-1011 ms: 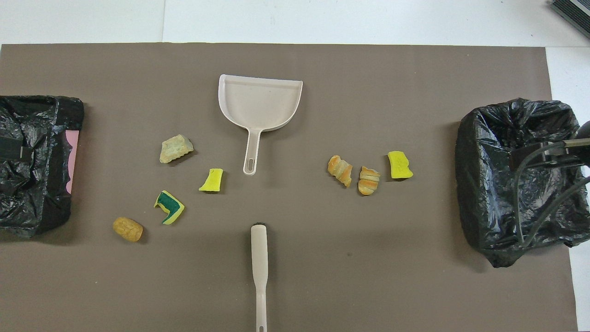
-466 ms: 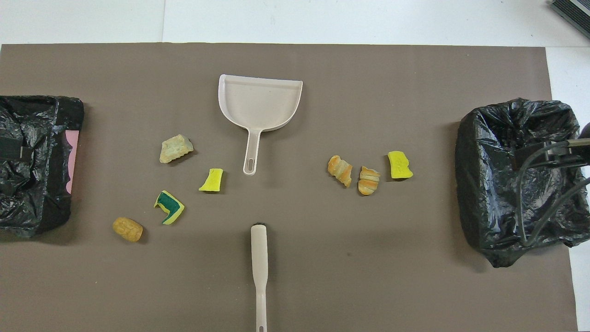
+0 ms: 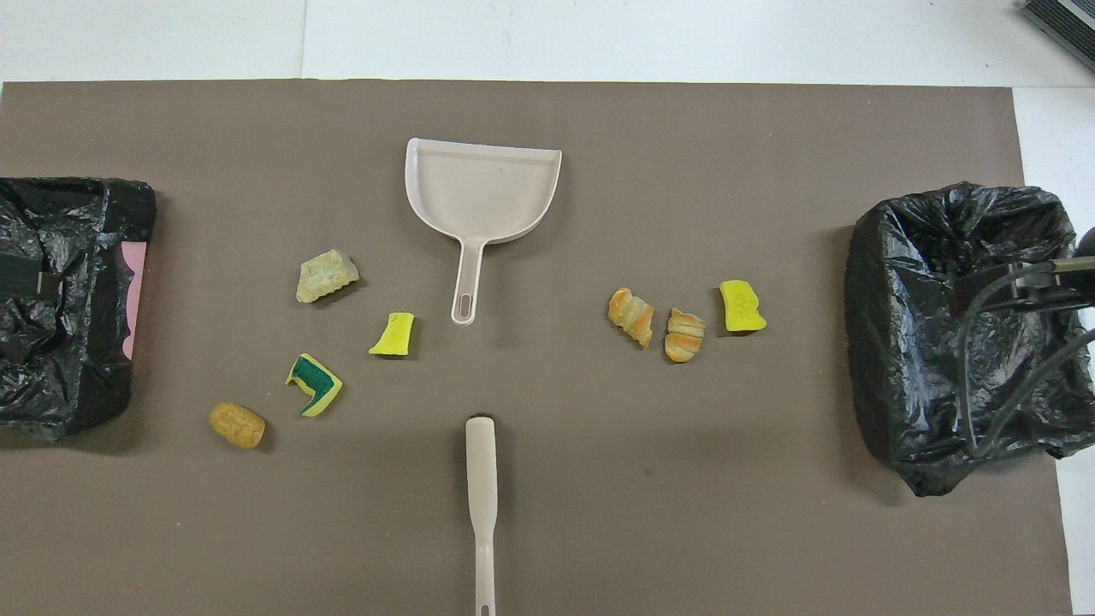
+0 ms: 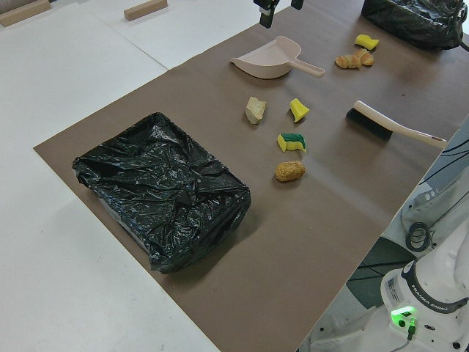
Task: Sweep and dump trash in bin
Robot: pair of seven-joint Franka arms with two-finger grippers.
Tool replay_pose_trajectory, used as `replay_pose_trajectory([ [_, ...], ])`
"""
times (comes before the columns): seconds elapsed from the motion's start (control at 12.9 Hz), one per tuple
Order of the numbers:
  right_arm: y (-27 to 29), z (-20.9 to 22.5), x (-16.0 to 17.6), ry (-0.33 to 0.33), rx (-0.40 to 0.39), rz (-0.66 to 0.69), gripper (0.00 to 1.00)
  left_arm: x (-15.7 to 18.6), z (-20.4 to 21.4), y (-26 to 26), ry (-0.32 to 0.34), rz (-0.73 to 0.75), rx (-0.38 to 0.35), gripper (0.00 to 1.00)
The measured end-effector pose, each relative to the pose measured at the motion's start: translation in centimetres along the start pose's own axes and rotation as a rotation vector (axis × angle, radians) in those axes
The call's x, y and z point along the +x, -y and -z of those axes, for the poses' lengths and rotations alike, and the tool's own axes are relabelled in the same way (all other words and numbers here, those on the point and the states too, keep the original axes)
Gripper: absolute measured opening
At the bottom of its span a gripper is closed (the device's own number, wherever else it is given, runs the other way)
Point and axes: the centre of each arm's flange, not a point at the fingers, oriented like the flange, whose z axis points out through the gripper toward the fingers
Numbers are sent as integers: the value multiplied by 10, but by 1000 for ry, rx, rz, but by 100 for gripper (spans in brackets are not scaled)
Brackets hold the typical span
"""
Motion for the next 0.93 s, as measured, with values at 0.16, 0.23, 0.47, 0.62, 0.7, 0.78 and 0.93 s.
replay_pose_trajectory([
  [0.16, 4, 0, 0, 0, 0, 7, 100, 0, 0, 0, 0, 0, 0, 100],
  [0.23, 5, 0, 0, 0, 0, 10, 100, 0, 0, 0, 0, 0, 0, 100],
  [0.47, 7, 0, 0, -1, -1, 12, 100, 0, 0, 0, 0, 0, 0, 100],
  [0.62, 7, 1, 0, -3, -1, 12, 100, 0, 0, 0, 0, 0, 0, 100],
  [0.7, 7, 0, 1, -3, -1, 13, 100, 0, 0, 0, 0, 0, 0, 100],
  [0.78, 7, -2, 2, 1, 0, 13, 100, 0, 0, 0, 0, 0, 0, 100],
  [0.93, 9, -8, 7, 9, 1, 18, 100, 0, 0, 0, 0, 0, 0, 100],
])
